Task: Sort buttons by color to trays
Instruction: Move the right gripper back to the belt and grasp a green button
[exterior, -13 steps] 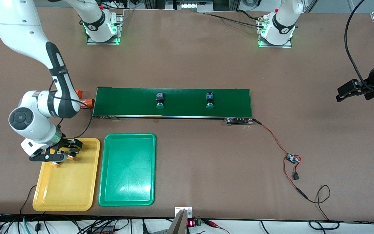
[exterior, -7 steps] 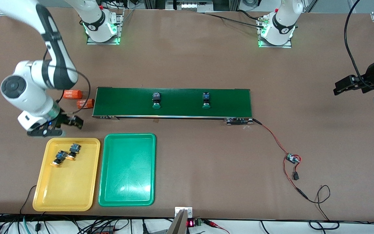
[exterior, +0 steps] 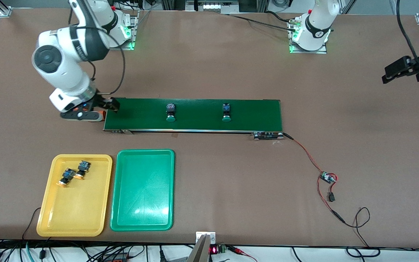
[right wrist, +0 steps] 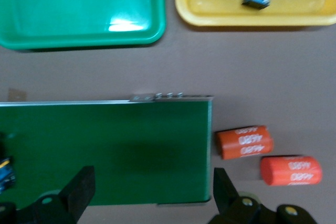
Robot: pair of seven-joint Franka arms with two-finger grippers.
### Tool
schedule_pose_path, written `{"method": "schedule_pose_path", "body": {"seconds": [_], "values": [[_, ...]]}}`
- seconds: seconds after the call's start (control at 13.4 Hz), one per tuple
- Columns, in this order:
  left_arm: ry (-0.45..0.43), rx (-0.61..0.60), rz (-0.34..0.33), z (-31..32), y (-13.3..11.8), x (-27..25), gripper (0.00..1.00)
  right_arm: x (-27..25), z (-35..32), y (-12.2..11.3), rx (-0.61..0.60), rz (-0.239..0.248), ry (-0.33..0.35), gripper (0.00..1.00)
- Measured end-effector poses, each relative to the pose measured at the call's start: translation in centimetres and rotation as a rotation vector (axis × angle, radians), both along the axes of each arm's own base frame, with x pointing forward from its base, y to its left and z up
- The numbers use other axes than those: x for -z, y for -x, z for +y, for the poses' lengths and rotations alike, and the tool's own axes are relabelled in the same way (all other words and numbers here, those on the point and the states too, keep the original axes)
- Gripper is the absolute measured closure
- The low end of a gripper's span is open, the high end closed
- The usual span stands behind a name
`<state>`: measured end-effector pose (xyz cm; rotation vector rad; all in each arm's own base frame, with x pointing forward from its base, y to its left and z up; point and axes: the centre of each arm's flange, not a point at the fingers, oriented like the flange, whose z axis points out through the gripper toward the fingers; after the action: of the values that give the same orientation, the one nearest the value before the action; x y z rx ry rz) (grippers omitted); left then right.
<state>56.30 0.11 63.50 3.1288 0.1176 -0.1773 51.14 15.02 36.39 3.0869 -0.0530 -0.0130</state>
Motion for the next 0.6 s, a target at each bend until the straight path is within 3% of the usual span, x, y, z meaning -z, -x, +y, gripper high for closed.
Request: {"method": "schedule_pose_path", "body": {"seconds": [0.3,0.6], "values": [[0.005,-0.012,-0.081,0.8,-3.3,2.1,0.0,2.3,1.9,1.8,0.052,0.018,0.004,0.0],[0.004,-0.016,-0.115,1.0,-3.5,1.2,0.0,3.0,5.7,2.5,0.072,-0.023,-0.026,0.0]]}}
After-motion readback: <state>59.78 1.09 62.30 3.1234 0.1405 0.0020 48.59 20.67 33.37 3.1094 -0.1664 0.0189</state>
